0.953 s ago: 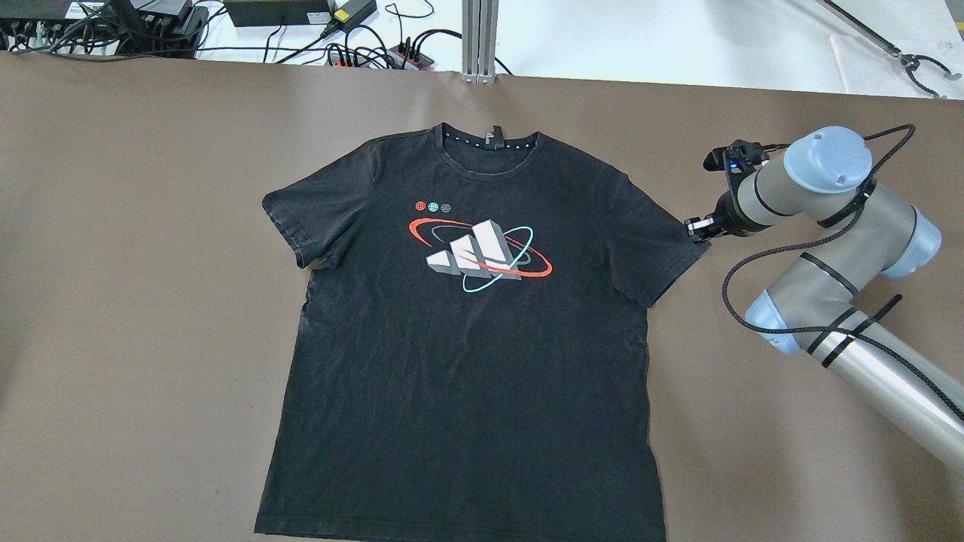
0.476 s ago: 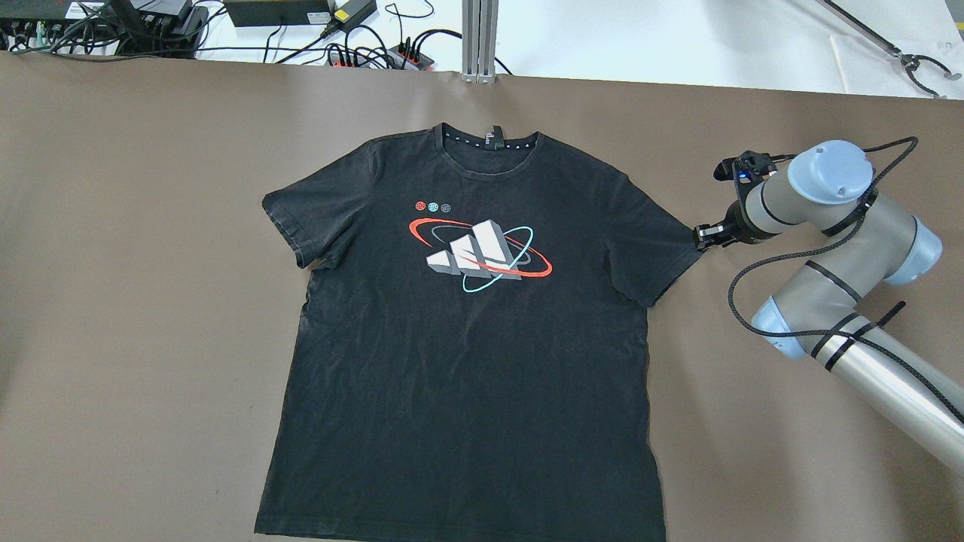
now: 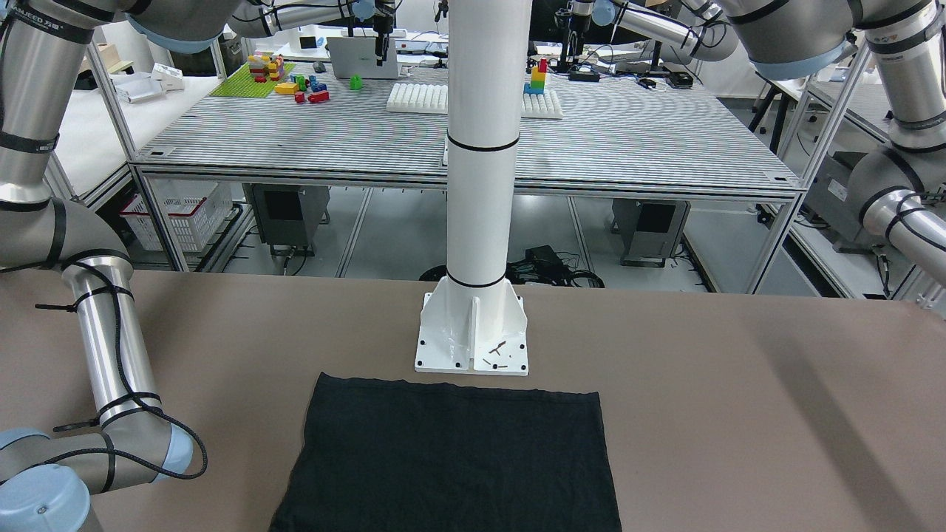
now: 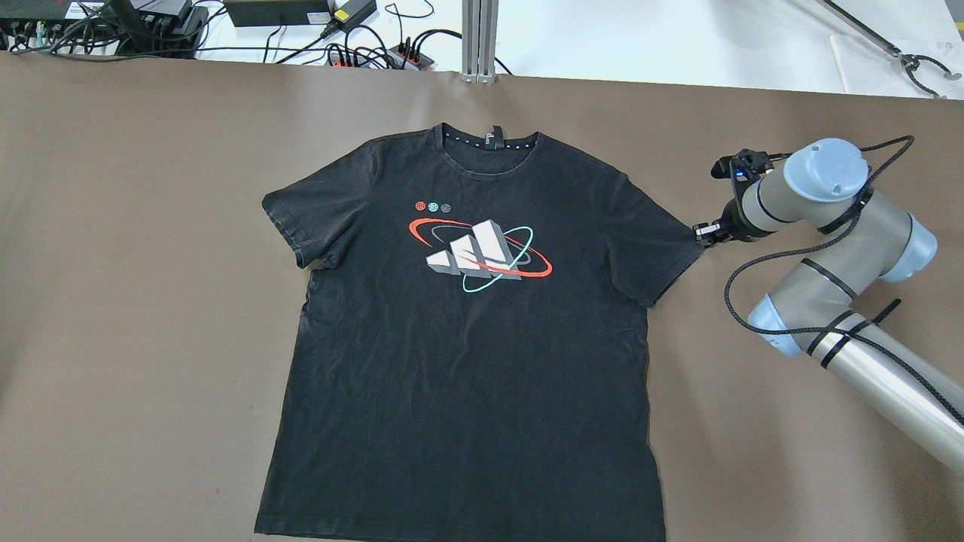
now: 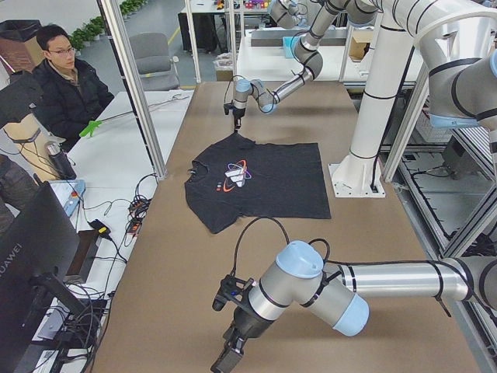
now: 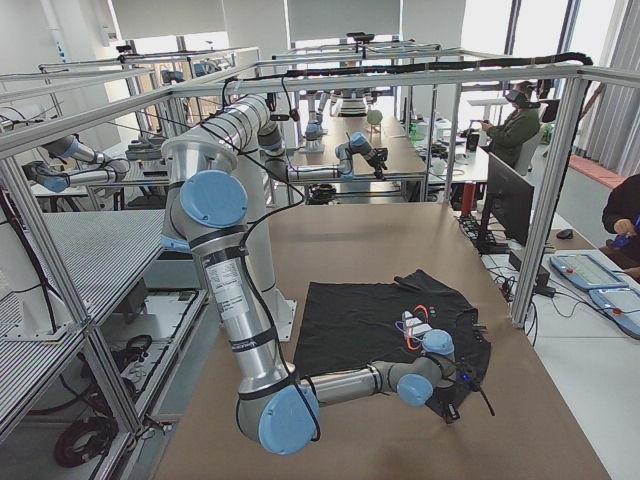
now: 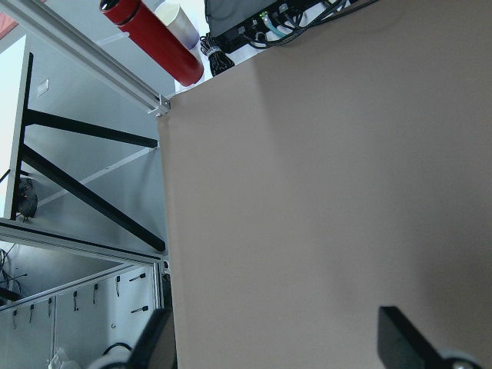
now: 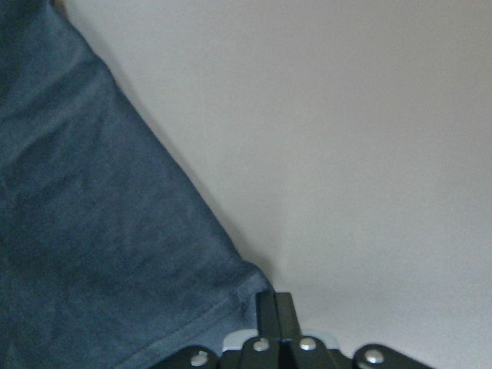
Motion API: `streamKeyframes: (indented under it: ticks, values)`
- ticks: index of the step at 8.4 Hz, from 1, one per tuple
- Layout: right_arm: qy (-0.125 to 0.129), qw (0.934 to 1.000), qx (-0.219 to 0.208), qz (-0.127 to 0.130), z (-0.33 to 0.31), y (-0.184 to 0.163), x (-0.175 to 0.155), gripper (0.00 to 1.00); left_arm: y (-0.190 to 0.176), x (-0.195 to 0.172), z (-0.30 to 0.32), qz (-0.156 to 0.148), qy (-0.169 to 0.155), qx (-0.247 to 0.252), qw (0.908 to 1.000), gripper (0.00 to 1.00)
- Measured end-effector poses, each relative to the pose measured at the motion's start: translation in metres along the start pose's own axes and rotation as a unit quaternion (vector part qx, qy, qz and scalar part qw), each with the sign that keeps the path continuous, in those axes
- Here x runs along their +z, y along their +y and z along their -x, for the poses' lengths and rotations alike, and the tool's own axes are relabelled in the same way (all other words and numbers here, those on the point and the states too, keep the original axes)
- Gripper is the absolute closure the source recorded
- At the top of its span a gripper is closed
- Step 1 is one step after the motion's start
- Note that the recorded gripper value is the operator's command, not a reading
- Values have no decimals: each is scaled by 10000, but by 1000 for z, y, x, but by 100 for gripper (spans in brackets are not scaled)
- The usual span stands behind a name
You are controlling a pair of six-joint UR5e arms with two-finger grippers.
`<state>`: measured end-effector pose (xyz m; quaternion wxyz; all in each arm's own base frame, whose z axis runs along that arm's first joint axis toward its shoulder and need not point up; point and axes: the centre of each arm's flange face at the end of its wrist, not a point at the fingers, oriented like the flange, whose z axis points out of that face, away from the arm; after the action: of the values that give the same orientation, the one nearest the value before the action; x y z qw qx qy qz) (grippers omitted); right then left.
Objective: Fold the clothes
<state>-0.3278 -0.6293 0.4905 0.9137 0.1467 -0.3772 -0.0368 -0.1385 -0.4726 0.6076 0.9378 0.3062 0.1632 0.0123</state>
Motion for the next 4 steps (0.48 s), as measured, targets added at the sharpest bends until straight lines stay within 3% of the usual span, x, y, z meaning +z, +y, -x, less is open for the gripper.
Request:
streamKeyframes:
  ticks: [4]
  values:
    - [-206,9997,-30,-148,26,-12,-25,100,17,1,0,0,4,4,10000,7]
